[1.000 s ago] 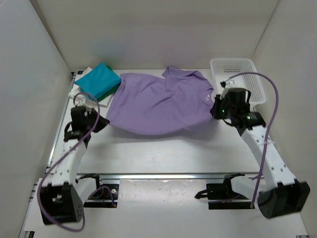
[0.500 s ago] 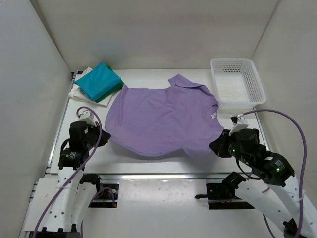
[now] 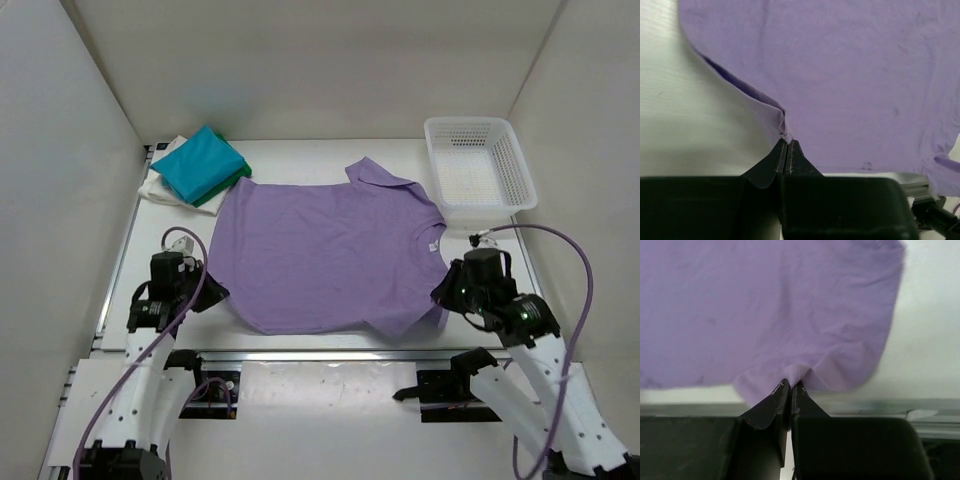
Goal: Fold and stack the t-shirts
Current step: Grap the side of the flattened tshirt closest away from the robot with both arms, then fold the flattened tshirt in 1/3 of the way
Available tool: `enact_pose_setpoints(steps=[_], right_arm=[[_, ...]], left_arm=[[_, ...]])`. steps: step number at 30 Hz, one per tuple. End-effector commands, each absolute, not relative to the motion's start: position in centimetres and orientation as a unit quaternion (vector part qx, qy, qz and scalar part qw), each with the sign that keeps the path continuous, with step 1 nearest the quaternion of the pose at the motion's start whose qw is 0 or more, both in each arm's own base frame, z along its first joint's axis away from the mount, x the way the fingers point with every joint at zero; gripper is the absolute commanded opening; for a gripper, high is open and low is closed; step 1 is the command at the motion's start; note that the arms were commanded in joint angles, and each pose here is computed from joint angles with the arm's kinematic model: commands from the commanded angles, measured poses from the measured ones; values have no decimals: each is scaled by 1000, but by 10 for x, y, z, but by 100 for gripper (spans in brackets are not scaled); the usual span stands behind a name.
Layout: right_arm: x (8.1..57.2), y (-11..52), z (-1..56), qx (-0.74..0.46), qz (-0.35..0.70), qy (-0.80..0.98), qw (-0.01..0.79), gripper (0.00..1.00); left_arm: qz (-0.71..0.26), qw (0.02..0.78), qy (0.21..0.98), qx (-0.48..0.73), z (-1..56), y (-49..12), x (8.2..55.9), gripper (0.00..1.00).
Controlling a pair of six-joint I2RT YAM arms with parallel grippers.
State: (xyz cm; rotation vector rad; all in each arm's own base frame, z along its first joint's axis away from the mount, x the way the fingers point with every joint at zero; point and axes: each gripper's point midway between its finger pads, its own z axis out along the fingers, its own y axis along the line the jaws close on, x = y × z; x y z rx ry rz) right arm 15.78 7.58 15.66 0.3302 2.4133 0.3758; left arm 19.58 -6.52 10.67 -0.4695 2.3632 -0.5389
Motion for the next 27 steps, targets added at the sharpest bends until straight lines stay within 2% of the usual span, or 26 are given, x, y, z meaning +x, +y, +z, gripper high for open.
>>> enact_pose_setpoints(steps=[1,7,10,14,21,27], right_arm=[[196,63,154,101,134,921,352,0],[251,41,161,128,126,908,378,0],[277,53,164,110,91,912,386,0],[313,61,157,108,98,912,384,0],[346,51,160,108,78,906,402,0],[371,40,142,112,62,913,387,0]], left_arm=[[-229,355,883,-205,117,-68,228,7],[-212,362,878,-231,116,-60,258,6],[-201,365,876,-243,112,-55,270,6],[-180,368,875,-259,103,-47,286,6],[-163,368,875,-267,98,-40,305,5],[-140,364,878,-277,88,-33,315,6]])
